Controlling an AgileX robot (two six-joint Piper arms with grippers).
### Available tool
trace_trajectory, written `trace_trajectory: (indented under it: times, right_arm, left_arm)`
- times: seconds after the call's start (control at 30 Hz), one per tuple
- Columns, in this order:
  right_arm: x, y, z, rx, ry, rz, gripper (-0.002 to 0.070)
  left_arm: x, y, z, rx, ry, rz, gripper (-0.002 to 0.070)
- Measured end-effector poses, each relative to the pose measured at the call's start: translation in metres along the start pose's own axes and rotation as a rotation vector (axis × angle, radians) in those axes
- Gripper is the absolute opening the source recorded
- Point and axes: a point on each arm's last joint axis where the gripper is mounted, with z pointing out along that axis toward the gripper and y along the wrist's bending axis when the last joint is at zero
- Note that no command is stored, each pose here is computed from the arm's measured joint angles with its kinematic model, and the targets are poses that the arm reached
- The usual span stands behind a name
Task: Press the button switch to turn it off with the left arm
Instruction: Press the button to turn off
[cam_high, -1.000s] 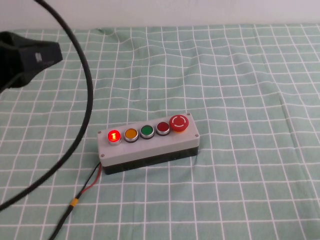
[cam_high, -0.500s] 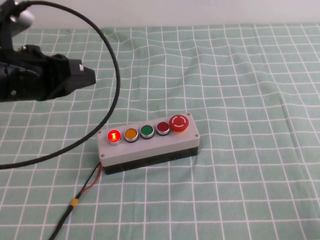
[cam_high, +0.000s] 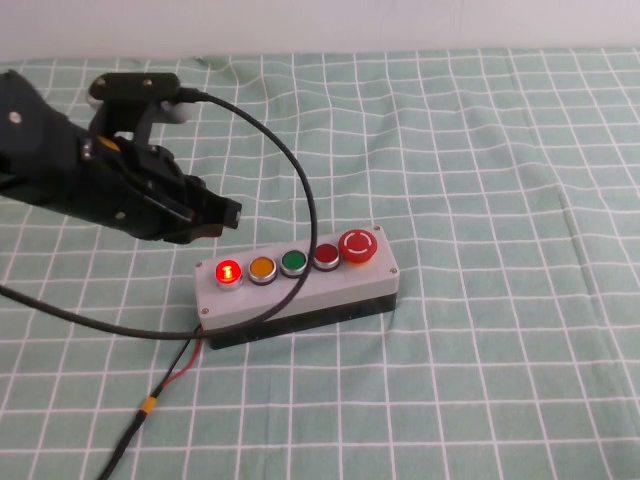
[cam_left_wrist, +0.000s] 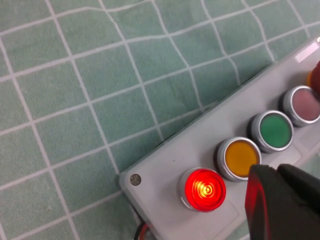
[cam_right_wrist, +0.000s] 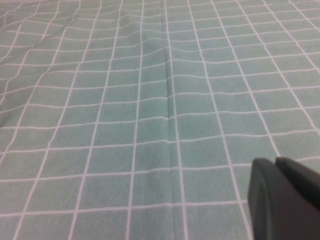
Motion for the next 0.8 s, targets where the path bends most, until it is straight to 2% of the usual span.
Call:
trace_trajectory:
  times: [0.37,0.8]
  right_arm:
    - [0.0,0.0,0.0,0.0,0.0,0.0,-0.0017]
    - [0.0,0.0,0.0,0.0,0.0,0.0,-0.0017]
  left_arm:
    - [0.009,0.007,0.041,-0.013,0.136,-0.007,-0.0002]
    - [0.008,0.011,0.047,-0.034,0.132,0.006,-0.0002]
